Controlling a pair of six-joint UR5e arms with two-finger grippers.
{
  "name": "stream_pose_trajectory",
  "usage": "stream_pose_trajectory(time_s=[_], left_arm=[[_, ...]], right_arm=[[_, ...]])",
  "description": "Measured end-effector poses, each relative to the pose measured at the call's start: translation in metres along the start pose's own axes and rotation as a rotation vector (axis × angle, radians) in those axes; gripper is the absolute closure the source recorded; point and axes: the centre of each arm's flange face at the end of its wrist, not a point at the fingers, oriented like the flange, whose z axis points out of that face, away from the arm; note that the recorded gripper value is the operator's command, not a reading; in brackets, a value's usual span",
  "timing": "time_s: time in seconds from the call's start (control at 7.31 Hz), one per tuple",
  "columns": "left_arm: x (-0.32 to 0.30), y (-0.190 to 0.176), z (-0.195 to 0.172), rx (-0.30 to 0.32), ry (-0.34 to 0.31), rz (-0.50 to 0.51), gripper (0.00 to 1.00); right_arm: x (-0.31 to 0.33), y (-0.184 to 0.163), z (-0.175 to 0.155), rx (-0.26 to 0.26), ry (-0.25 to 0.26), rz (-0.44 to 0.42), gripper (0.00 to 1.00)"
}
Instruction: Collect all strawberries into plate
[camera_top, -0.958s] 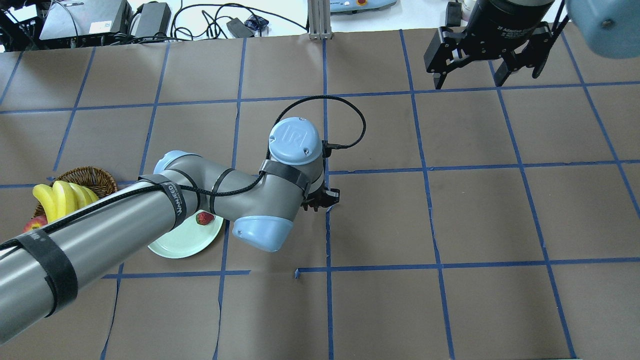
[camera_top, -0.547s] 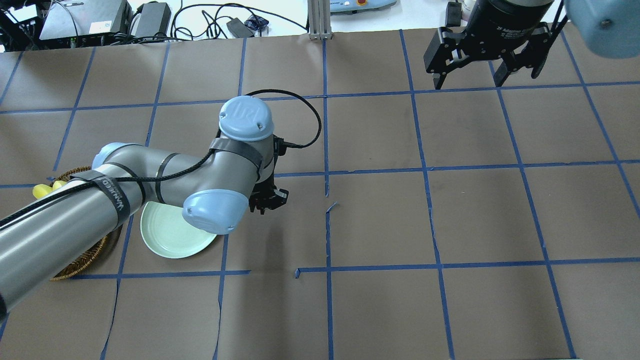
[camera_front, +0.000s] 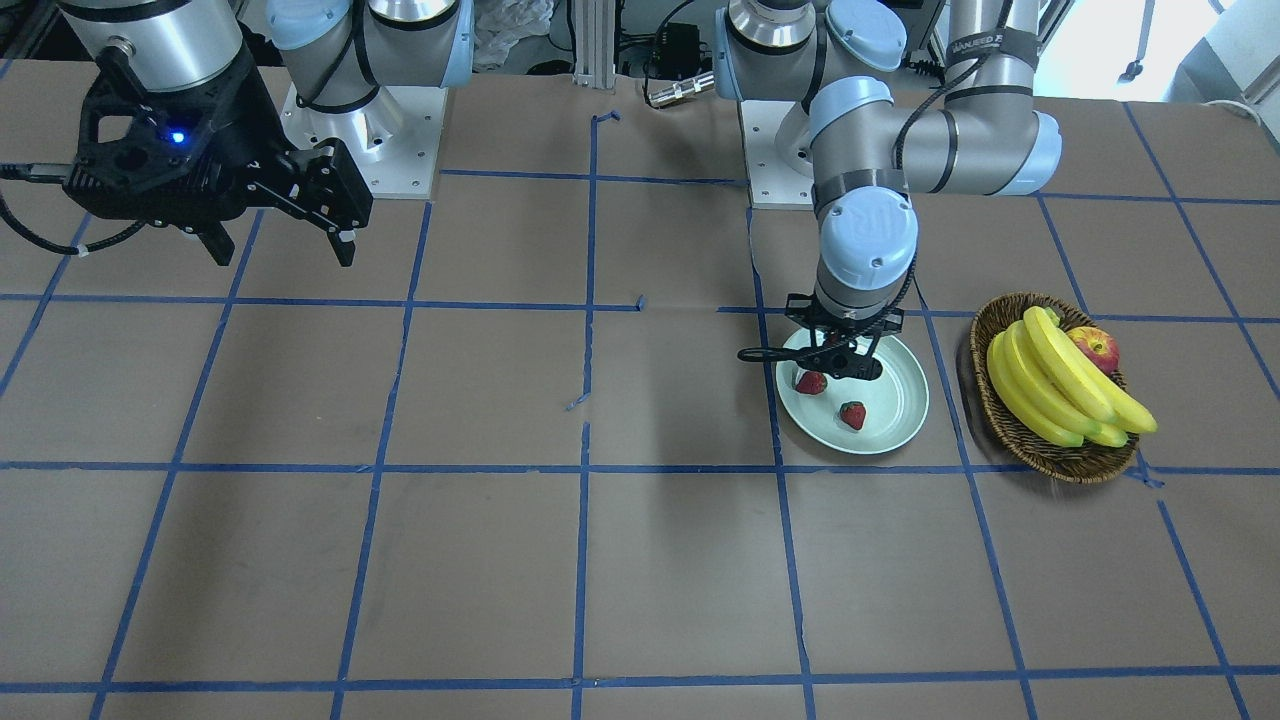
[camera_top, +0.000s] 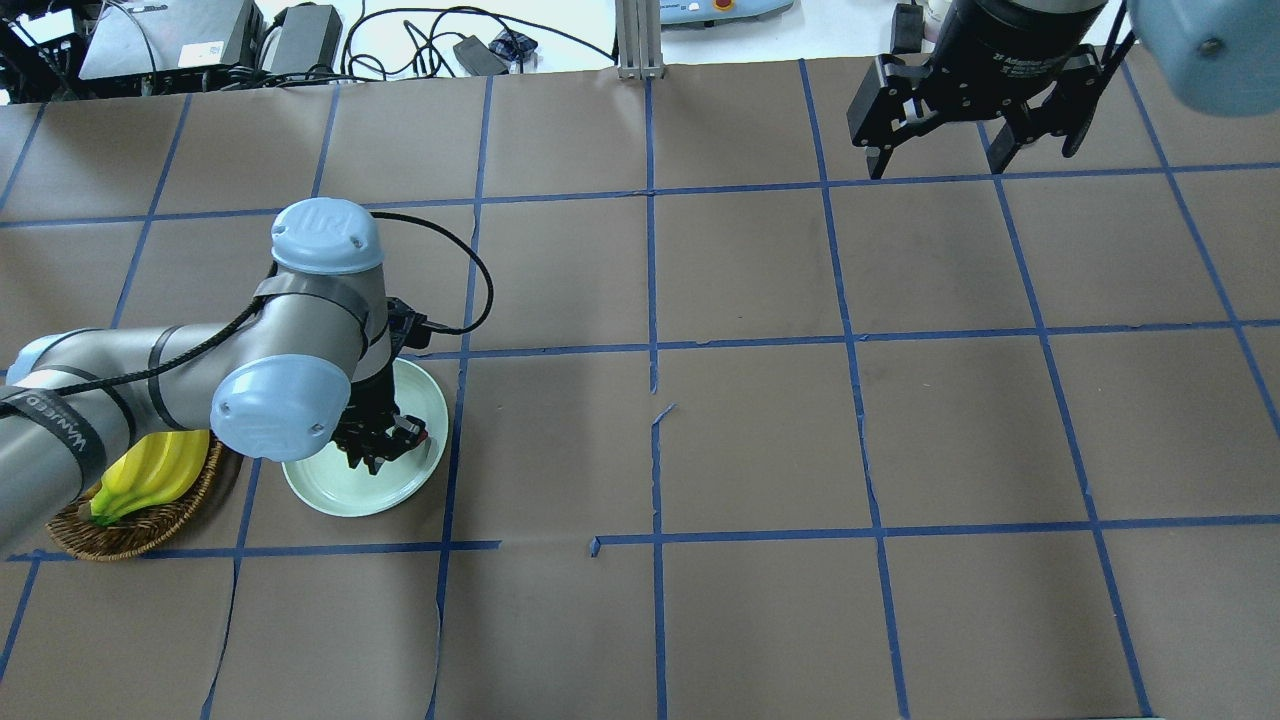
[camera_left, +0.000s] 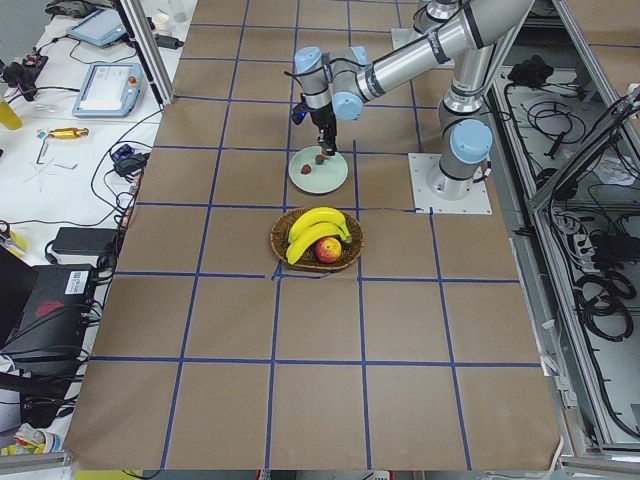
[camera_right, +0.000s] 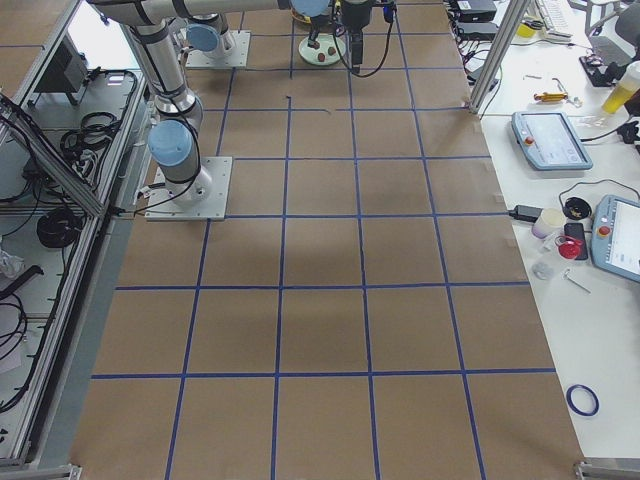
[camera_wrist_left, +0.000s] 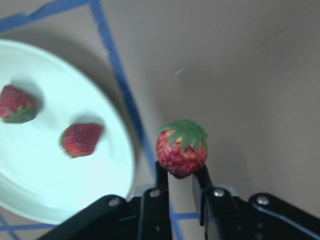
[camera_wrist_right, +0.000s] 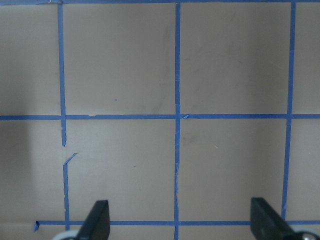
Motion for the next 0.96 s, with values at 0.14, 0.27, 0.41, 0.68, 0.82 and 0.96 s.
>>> stream_pose_trajectory(time_s=[0.14, 0.27, 0.41, 0.68, 0.82, 0.96], left_arm=[[-0.014, 0.002, 0.007, -0.01, 0.025, -0.007, 0.07], [-0.016, 0.002, 0.007, -0.003, 0.054, -0.019, 0.0], [-0.013, 0.0, 0.0, 0.024, 0.086, -0.044, 0.0], [-0.007, -0.011, -0.064, 0.183, 0.167, -0.095, 0.0], [0.001, -0.014, -0.114, 0.274, 0.185, -0.105, 0.0], [0.005, -0.012, -0.17, 0.347, 0.188, -0.102, 0.0]], right_arm=[[0.0, 0.0, 0.0, 0.0, 0.0, 0.0, 0.0], [0.0, 0.0, 0.0, 0.0, 0.0, 0.0, 0.0], [0.0, 0.0, 0.0, 0.0, 0.0, 0.0, 0.0], [0.0, 0.0, 0.0, 0.0, 0.0, 0.0, 0.0], [0.0, 0.0, 0.0, 0.0, 0.0, 0.0, 0.0], [0.0, 0.0, 0.0, -0.002, 0.001, 0.0, 0.0]])
